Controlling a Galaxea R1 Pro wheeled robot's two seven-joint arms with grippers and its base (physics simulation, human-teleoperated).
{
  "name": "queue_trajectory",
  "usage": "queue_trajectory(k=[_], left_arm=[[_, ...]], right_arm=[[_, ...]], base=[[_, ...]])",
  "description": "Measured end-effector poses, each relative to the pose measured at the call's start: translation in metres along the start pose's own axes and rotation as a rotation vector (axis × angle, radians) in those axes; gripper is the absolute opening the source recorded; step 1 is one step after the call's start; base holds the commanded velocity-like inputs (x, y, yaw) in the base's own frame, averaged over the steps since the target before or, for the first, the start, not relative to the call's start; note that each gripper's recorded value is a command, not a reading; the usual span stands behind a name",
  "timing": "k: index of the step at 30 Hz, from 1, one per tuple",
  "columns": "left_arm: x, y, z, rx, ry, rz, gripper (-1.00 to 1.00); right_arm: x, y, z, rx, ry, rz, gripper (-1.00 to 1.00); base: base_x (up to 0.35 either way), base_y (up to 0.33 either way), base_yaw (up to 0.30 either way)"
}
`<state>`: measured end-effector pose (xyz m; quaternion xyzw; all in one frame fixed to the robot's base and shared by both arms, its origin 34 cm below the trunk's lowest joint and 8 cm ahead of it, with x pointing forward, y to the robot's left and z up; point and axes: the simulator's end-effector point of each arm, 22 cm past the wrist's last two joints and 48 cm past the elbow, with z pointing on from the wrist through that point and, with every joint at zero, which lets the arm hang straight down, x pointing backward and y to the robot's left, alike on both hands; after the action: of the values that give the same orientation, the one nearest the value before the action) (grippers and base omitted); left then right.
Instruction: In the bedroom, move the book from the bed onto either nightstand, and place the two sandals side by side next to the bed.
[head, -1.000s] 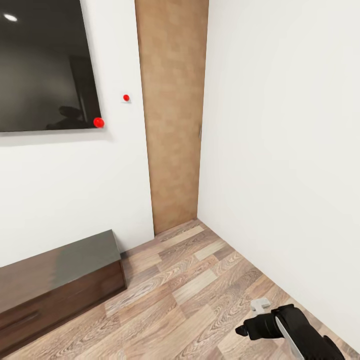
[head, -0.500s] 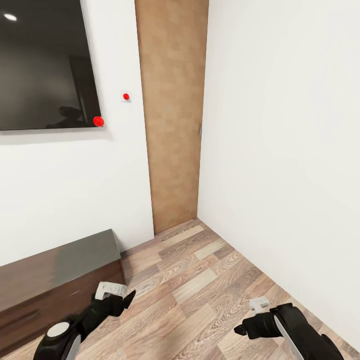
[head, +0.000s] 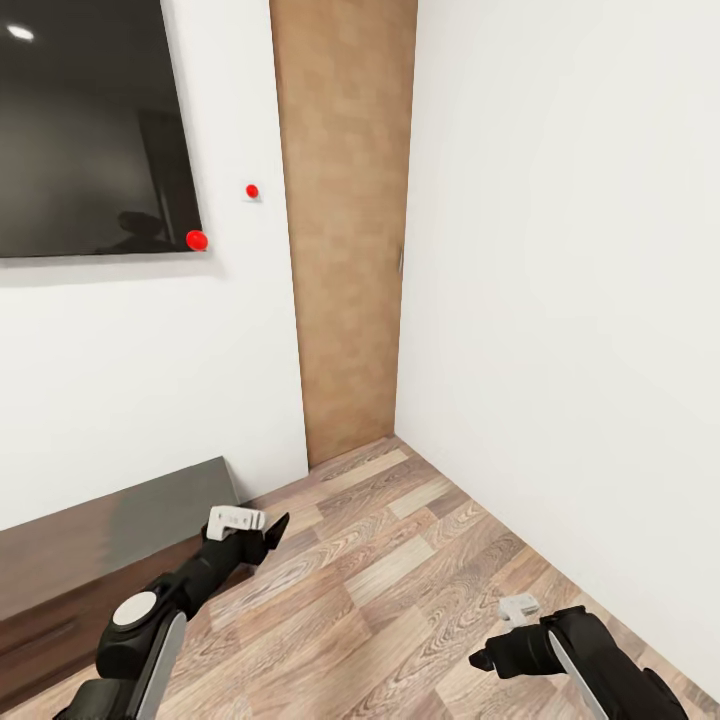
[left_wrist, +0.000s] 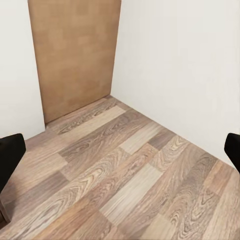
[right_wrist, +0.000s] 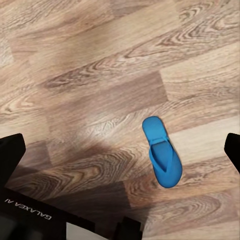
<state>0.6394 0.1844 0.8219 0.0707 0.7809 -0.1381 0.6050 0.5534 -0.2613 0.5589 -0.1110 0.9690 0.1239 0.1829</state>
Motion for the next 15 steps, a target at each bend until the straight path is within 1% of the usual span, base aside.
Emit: queue_trajectory(k=[15], left_arm=[[0.031,0.001,0.004,0.003,0.004,0.001,1.0]], right_arm=[[0.016,-0.004,0.026,0.003,0.003,-0.008,1.0]], base=[[0.0,0.0,0.0]])
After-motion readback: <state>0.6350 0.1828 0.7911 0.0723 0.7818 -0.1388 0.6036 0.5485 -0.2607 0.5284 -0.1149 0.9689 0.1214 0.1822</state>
